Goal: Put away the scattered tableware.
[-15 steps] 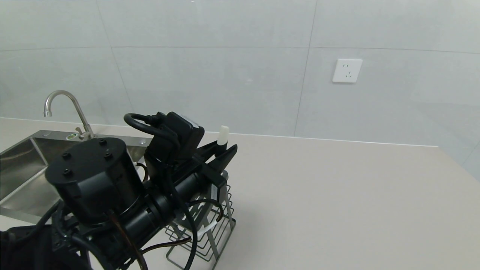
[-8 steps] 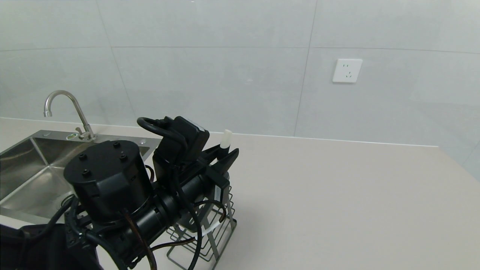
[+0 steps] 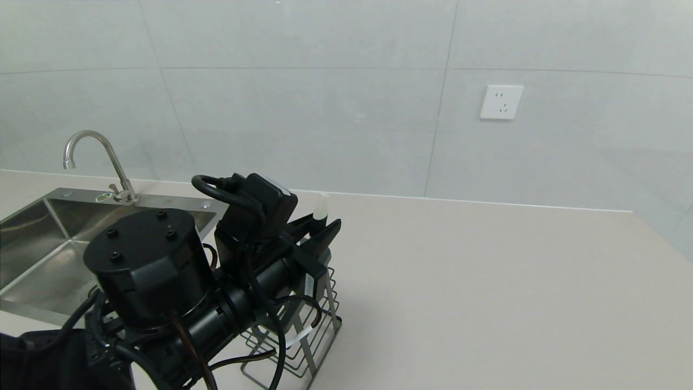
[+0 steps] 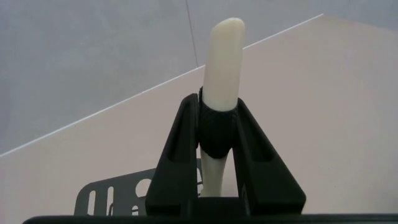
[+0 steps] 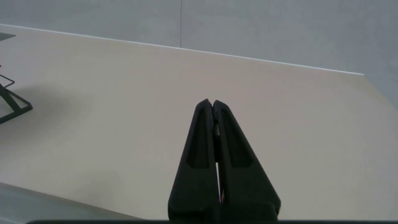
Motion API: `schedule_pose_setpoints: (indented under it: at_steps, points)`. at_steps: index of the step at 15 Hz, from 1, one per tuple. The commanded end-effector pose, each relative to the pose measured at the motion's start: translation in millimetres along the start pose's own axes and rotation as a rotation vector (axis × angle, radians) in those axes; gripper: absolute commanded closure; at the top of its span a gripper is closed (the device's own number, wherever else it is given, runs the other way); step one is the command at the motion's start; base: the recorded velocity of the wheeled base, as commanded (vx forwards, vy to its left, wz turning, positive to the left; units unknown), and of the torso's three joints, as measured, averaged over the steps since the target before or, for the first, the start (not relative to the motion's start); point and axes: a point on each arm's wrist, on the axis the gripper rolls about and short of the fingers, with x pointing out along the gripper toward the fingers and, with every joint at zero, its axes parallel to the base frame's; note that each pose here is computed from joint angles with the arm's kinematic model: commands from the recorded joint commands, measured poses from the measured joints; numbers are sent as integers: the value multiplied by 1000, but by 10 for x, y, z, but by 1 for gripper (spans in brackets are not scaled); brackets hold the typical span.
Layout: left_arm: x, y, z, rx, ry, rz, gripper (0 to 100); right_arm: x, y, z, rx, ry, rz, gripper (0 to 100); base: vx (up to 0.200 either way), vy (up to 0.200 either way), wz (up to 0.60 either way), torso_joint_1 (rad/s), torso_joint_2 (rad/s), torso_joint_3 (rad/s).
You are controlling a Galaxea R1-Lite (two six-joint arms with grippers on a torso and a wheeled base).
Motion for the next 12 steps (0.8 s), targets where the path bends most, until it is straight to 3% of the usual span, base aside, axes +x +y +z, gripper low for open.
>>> schedule_pose_setpoints:
  at_steps: [1, 6, 11, 12]
  points:
    - [-27, -2, -19, 2, 8, -4, 100, 1, 0, 1, 0, 1, 0, 100, 0, 0, 0, 0, 0, 0]
    - [-136, 9, -105, 8, 44, -7, 100, 1, 0, 1, 0, 1, 0, 100, 0, 0, 0, 0, 0, 0]
    - [-128, 7, -97, 9, 40, -9, 100, 1, 0, 1, 0, 1, 0, 100, 0, 0, 0, 0, 0, 0]
    - [-119, 8, -83, 8, 34, -10, 0, 1, 0, 1, 0, 1, 0, 100, 0, 0, 0, 0, 0, 0]
